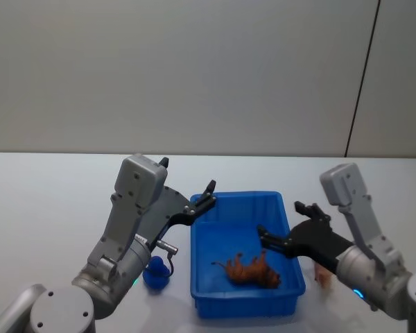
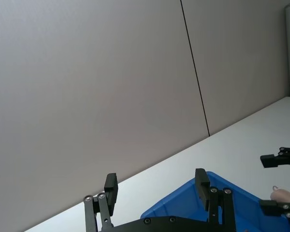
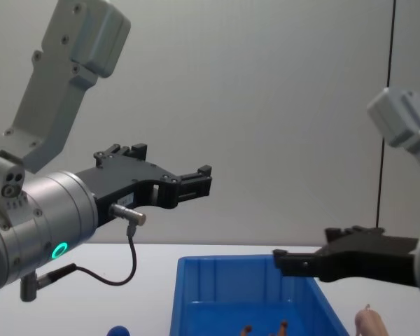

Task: Pick up the two dolls from the table and place them into the box.

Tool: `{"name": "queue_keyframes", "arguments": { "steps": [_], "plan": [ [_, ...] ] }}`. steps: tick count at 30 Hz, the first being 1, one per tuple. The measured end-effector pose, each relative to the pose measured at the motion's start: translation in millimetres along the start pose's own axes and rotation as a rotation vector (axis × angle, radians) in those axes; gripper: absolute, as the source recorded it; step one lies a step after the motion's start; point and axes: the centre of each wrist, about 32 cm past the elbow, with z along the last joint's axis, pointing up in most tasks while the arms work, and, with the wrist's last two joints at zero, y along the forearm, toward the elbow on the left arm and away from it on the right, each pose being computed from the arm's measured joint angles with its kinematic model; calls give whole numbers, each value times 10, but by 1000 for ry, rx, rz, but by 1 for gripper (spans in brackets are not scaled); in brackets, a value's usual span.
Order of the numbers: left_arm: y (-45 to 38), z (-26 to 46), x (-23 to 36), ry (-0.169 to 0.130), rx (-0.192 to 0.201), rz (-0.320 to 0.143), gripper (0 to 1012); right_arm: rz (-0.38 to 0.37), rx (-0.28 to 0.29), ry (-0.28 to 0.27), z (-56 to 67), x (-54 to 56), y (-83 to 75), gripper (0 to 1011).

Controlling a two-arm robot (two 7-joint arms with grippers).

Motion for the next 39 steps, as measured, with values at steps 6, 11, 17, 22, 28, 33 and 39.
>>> {"name": "queue_keyframes", "arguments": {
  "steps": [6,11,17,22,28,33,39],
  "plan": [
    [0,0,0,0,0,0,1002,-60,-2,4,-63,51,-129,1001],
    [0,0,0,0,0,0,1002,-89,-15,13,-106,81,-203,1001],
    [0,0,0,0,0,0,1002,-115,-46,29,-179,105,-272,1001],
    [0,0,0,0,0,0,1002,-133,-77,37,-251,110,-307,1001],
    [0,0,0,0,0,0,1002,-149,-117,44,-359,107,-327,1001],
    [0,0,0,0,0,0,1002,-160,-141,48,-430,103,-333,1001],
    [0,0,0,0,0,0,1002,-176,-168,52,-520,97,-326,1001]
  ]
}}
